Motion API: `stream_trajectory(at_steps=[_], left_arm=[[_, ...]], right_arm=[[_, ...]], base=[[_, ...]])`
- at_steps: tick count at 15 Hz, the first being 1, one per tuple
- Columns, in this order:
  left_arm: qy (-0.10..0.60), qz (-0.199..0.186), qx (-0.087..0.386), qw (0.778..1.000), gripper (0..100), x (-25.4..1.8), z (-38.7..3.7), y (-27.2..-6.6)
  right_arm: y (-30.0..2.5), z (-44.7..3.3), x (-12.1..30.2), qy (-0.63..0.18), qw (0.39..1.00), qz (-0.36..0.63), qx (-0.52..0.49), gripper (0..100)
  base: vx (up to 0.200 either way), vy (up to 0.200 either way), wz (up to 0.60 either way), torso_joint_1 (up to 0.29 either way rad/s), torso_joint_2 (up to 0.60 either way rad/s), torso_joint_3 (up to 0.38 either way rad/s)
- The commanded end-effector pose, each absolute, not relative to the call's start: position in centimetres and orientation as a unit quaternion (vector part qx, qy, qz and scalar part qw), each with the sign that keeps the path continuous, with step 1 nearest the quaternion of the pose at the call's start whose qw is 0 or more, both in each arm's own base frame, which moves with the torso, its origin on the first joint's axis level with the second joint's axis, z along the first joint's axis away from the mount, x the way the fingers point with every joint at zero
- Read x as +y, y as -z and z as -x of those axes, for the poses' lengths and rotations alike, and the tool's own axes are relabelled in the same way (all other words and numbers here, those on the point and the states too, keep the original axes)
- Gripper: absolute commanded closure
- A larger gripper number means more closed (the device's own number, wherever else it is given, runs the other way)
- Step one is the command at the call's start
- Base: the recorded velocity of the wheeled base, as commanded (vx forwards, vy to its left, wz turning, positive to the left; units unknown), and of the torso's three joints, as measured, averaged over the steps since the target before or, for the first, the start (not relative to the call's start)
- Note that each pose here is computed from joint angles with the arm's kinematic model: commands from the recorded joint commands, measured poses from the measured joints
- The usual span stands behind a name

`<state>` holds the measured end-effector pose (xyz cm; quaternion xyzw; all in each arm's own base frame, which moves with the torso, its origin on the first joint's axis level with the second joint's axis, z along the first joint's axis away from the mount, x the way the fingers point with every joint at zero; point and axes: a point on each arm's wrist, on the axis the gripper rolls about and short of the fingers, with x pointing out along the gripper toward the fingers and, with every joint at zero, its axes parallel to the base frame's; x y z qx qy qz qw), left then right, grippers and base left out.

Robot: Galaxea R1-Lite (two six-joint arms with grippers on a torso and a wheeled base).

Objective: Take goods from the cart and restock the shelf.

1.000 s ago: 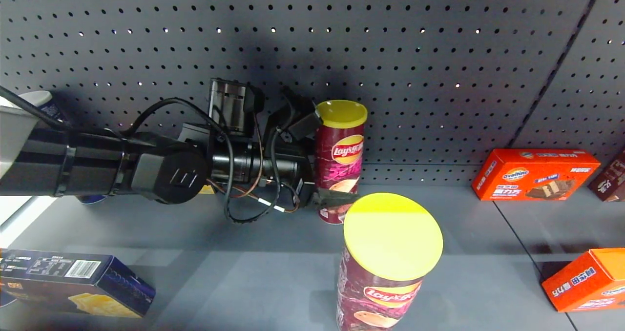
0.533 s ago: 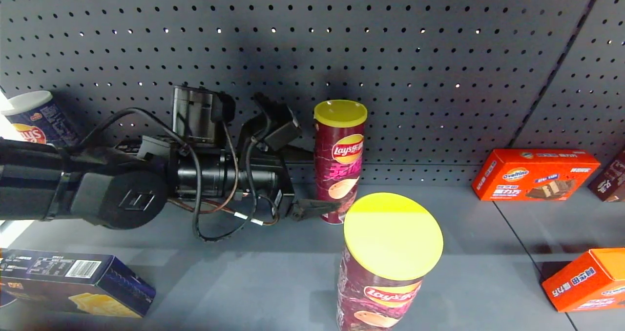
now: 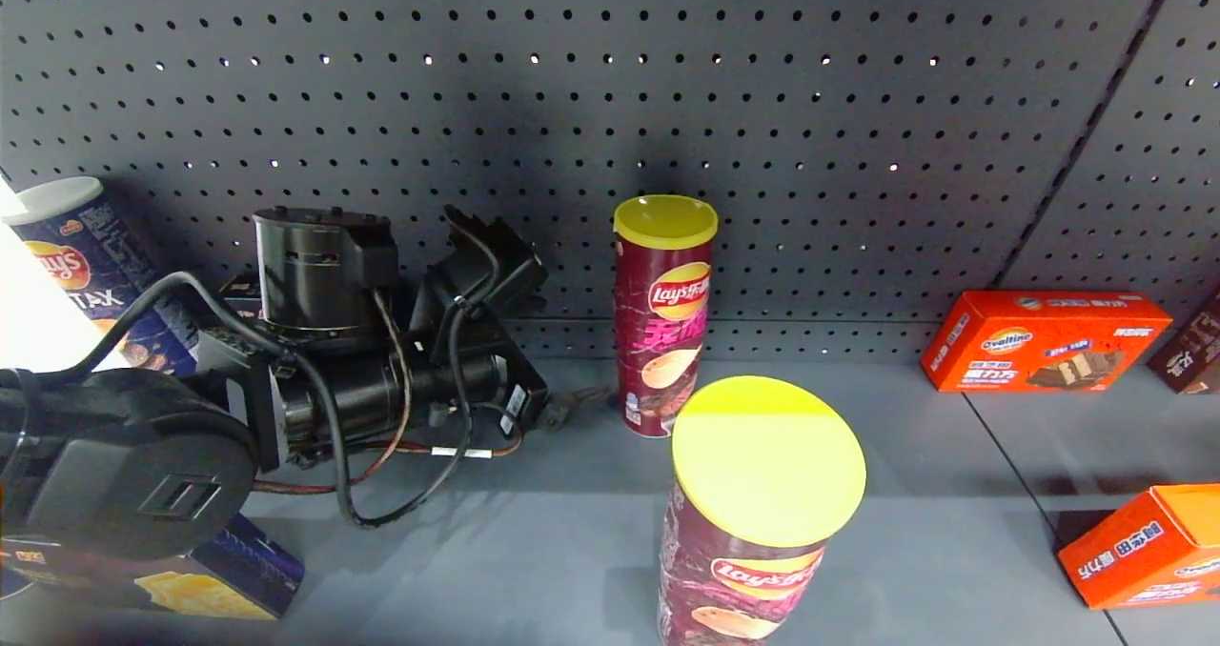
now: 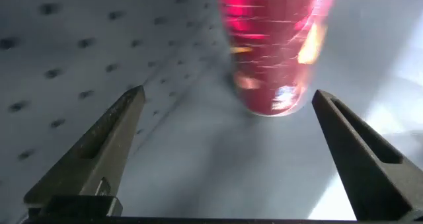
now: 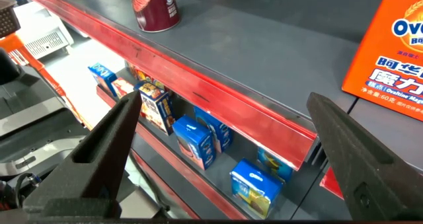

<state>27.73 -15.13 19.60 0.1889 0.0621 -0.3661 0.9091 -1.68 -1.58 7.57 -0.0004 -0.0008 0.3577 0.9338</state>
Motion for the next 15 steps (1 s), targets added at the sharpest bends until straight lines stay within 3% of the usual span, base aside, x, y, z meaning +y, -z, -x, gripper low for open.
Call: stream_trajectory(at_steps=[1, 15], left_arm=[[0.365, -0.183, 0.058, 0.911, 0, -15.7, -27.6, -19.6], [0.329, -0.193, 0.067, 0.922, 0, -16.5, -28.9, -19.1]], right_arm=[[-7.6, 1.7, -1.6, -0.358, 0.934, 0.001, 0.0, 0], [-7.5, 1.7, -1.6, -0.358, 0.934, 0.001, 0.0, 0]], base=[[0.0, 0.0, 0.0, 0.0, 0.0, 0.0], [0.0, 0.0, 0.0, 0.0, 0.0, 0.0]])
